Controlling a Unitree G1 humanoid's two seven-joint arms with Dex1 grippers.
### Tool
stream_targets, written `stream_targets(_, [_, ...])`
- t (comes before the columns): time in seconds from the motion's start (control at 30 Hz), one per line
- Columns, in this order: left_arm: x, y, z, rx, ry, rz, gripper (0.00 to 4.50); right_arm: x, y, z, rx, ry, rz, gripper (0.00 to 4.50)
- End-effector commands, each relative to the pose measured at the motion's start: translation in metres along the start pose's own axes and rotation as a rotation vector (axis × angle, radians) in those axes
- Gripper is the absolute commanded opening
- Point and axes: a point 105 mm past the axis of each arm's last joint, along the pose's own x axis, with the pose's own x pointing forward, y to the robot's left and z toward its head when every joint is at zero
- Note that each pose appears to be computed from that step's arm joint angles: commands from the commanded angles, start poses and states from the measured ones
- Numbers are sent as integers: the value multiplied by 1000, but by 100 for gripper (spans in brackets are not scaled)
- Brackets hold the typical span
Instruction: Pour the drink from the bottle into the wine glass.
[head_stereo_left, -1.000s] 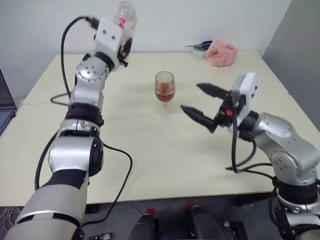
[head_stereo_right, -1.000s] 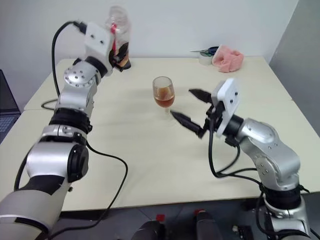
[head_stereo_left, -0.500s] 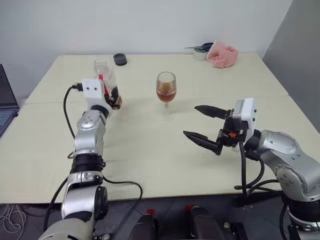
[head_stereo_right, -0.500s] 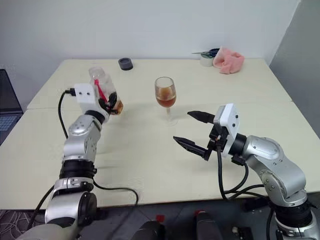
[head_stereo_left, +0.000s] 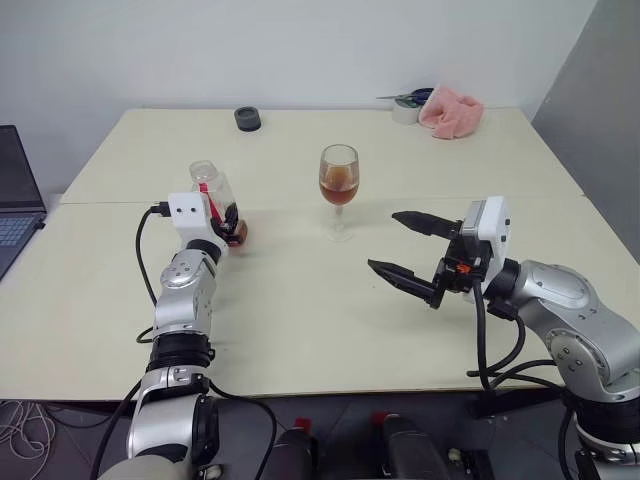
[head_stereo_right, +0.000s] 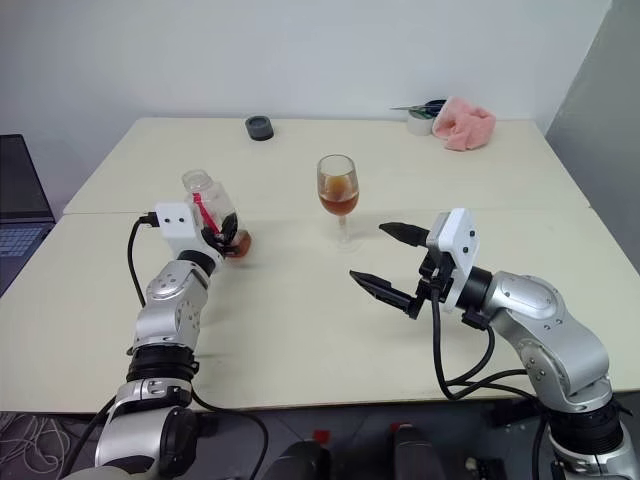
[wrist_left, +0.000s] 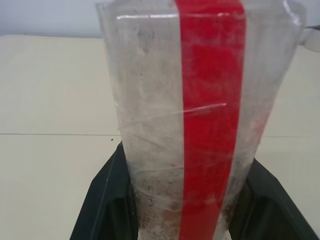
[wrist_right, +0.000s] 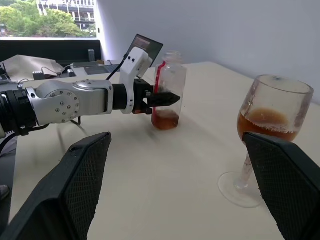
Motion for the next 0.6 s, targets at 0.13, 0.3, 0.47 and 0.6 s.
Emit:
stream_targets(0.13, [0,-8,5,-6,-14,-43,368,-2,-2,10,-39,-32,-17,450])
stream_targets(0.3, [-7,-12,-6,10,26,-53,448,-4,-4,3,-28,-11,-36,450])
stream_targets(0.47, [-27,-20,-18,9,55,-68,448,-16,-5,-24,77,74,-126,450])
stream_targets(0.6, [-52,-27,-27,18,102,-65,448,-30,-16,-53,82,194,-361,450])
